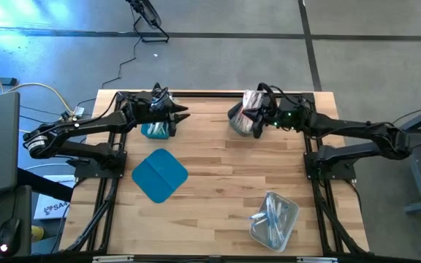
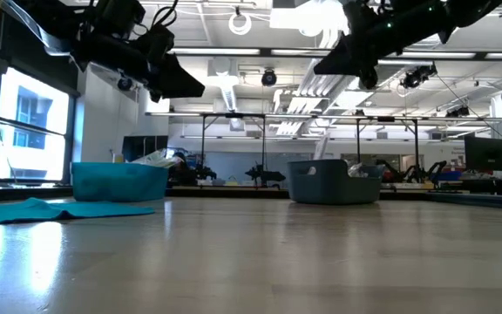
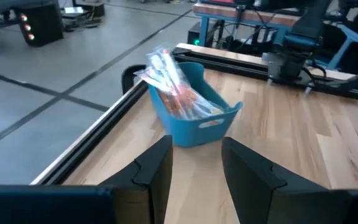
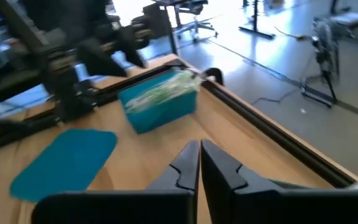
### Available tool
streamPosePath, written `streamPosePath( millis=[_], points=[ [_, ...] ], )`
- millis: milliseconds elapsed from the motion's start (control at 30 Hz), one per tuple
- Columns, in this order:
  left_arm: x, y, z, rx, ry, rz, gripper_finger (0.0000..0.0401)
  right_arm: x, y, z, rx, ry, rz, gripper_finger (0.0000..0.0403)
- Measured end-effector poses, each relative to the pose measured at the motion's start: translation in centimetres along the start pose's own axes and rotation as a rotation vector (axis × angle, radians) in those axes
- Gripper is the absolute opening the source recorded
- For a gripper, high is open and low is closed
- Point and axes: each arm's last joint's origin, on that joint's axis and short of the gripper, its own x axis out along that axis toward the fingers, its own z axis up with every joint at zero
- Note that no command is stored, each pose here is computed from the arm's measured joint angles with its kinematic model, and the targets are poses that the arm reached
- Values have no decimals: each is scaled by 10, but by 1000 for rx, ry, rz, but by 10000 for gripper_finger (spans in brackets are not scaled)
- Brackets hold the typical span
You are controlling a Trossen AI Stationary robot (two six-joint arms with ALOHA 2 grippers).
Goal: Pick & Place Toothbrushes
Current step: Return to Home Position
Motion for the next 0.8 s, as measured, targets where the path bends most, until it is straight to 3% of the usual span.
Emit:
streamPosePath(
  millis=[233,633,800],
  points=[
    [0,0,0,-23,0,13,136,-1,19,-4,-107,10,81,3],
    [0,0,0,-20,3,10,134,-4,38,-9,-132,23,157,3],
    [0,0,0,-20,2,10,92,-5,42,-9,-135,21,171,3]
  ],
)
